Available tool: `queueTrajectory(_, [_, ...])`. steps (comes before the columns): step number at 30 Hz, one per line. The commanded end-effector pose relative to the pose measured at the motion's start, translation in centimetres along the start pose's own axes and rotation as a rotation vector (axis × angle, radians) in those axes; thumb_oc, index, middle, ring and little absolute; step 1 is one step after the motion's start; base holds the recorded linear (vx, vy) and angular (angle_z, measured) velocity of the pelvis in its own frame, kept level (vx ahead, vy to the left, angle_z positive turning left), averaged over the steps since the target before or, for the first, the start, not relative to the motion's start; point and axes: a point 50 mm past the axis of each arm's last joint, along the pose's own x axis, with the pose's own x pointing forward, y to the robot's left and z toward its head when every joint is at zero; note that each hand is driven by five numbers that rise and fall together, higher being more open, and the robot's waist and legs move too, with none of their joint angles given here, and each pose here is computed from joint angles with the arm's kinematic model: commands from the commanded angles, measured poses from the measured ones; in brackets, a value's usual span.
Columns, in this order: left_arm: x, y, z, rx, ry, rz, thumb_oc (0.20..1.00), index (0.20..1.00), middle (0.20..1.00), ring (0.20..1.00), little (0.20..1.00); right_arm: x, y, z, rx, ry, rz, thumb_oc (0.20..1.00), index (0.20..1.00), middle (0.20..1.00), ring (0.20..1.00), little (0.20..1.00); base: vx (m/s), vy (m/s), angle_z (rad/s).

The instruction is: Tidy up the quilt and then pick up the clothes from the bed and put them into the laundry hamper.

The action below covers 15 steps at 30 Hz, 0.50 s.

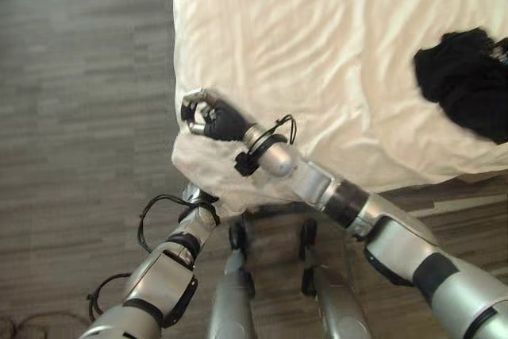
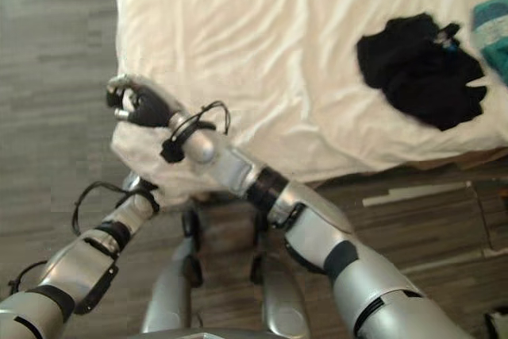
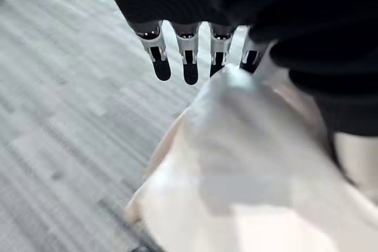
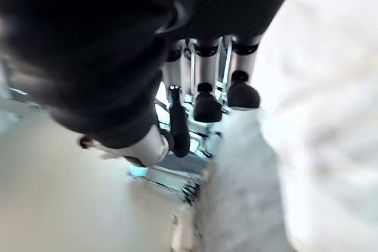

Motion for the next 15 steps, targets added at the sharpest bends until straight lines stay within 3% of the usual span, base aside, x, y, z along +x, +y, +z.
queueTrajectory(1, [-0.2,0.0,-1.4,-0.073,0.05,0.048,1.0,1.0,1.0,1.0,1.0,0.6,1.1,-0.1,0.115,0.012,-0.004,0.2,0.2,0.2,0.2,0.2,-0.1,-0.052,0.26])
queueTrajectory(5, [-1.1,-0.8,-4.2,-0.115,0.12,0.047,1.0,1.0,1.0,1.0,1.0,-2.3,6.8,-4.2,0.147,0.201,0.181,0.2,0.2,0.2,0.2,0.2,-0.03,-0.021,0.04])
queueTrajectory(9, [-3.6,-3.1,-9.7,-0.155,0.256,-0.014,1.0,1.0,1.0,1.0,1.0,-7.7,11.9,-7.4,0.215,0.339,0.398,0.2,0.2,0.2,0.2,0.2,0.01,0.004,0.02])
queueTrajectory(12, [-4.9,-4.2,-11.6,-0.161,0.306,-0.046,1.0,1.0,1.0,1.0,1.0,-8.7,11.3,-6.8,0.281,0.283,0.413,0.2,0.2,0.2,0.2,0.2,0.08,0.02,0.0])
queueTrajectory(13, [-5.7,-4.6,-12.9,-0.155,0.339,-0.056,1.0,1.0,1.0,1.0,1.0,-8.9,10.2,-5.6,0.346,0.211,0.39,0.2,0.2,0.2,0.2,0.2,0.11,0.01,-0.02])
queueTrajectory(14, [-7.0,-5.0,-15.0,-0.135,0.388,-0.081,1.0,1.0,1.0,1.0,1.0,-9.1,7.0,-2.9,0.425,0.037,0.33,0.2,0.2,0.2,0.2,0.2,0.11,0.01,-0.07])
queueTrajectory(15, [-7.0,-5.0,-14.9,-0.135,0.387,-0.082,1.0,1.0,1.0,1.0,1.0,-9.2,6.9,-2.9,0.425,0.038,0.33,0.2,0.2,0.2,0.2,0.2,0.15,0.002,-0.07])
